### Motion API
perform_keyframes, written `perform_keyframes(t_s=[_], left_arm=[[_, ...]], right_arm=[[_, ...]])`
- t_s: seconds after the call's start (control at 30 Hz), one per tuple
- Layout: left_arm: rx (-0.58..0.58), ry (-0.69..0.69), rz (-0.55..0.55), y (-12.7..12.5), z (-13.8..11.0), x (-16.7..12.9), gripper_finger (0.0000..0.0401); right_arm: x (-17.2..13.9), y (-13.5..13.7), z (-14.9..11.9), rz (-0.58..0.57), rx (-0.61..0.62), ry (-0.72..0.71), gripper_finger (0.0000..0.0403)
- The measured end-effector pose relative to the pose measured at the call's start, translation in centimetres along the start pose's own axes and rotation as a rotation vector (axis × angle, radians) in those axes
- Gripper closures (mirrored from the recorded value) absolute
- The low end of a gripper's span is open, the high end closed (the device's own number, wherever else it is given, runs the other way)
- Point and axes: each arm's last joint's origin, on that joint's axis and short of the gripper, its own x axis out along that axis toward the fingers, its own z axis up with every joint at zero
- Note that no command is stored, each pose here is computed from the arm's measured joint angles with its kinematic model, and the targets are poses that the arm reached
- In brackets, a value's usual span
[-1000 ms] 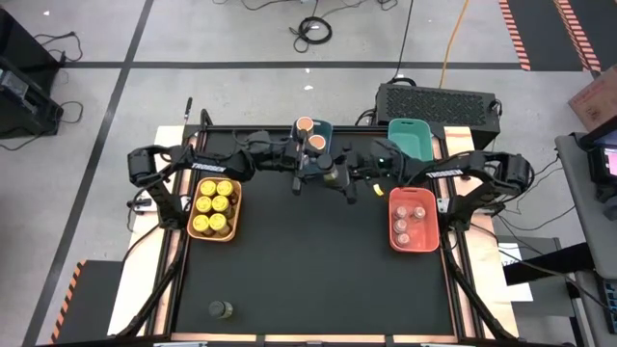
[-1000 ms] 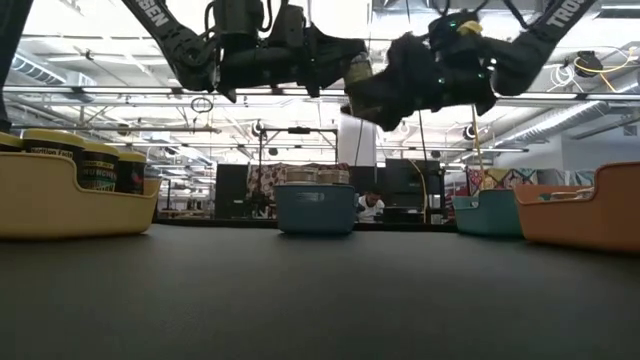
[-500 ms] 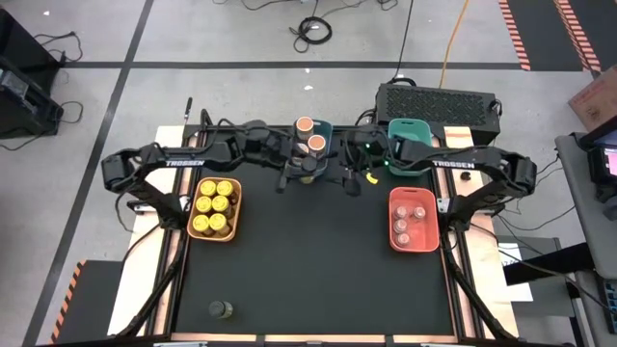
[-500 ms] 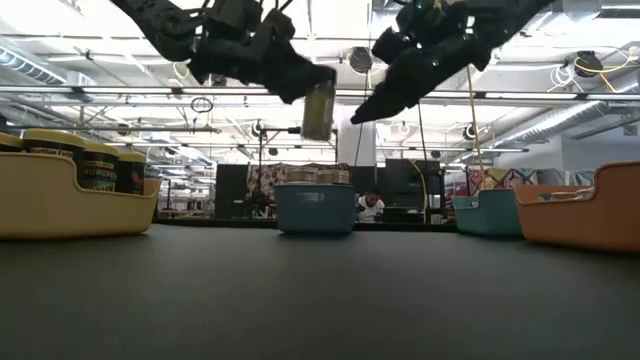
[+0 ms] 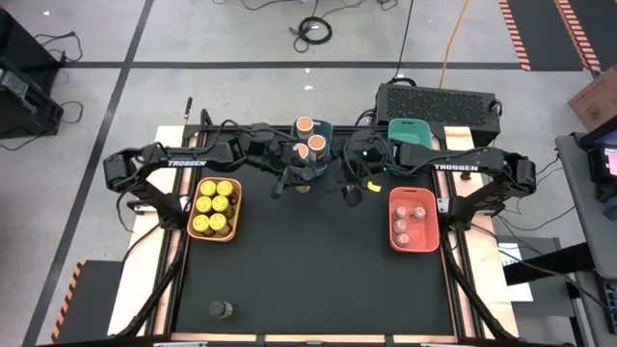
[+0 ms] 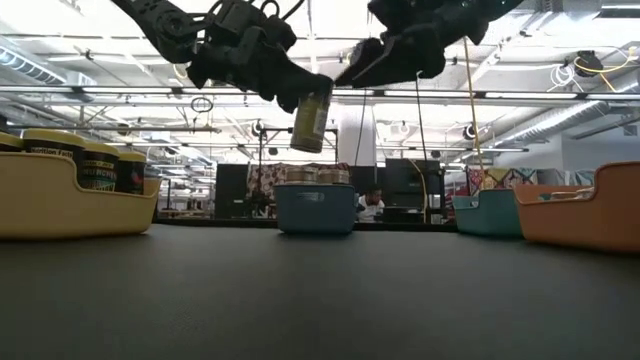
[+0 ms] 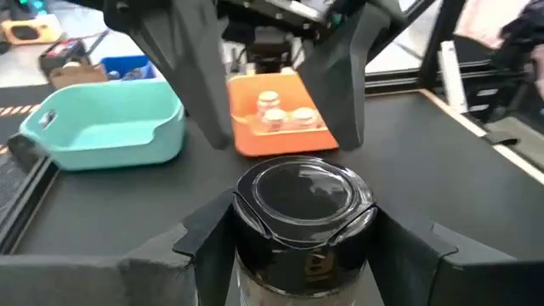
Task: Sort spices by type
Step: Put the black seasoning bottle into the light green bin
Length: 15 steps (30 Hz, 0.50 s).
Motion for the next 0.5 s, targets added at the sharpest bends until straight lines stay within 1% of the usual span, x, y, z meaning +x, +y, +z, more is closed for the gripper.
perform_keyframes(t_s=[0.07, 0.17, 0.33, 0.5], left_arm=[[0.006, -0.009, -0.019, -0.3, 0.1, 0.1, 0.0183], [0.003, -0.011, -0.040, -0.7, 0.0, 0.7, 0.0183], [-0.050, 0.010, -0.086, -1.1, -0.9, 2.1, 0.0182], [-0.131, 0.028, -0.109, -1.2, -1.5, 3.1, 0.0182]], right_arm=[[0.2, 0.4, 0.4, 0.008, -0.041, -0.019, 0.0058], [0.4, 0.8, 1.1, 0.005, -0.064, -0.054, 0.0061], [0.7, 1.6, 1.6, 0.027, -0.090, -0.069, 0.0062], [1.1, 2.4, 1.7, 0.058, -0.110, -0.063, 0.0062]])
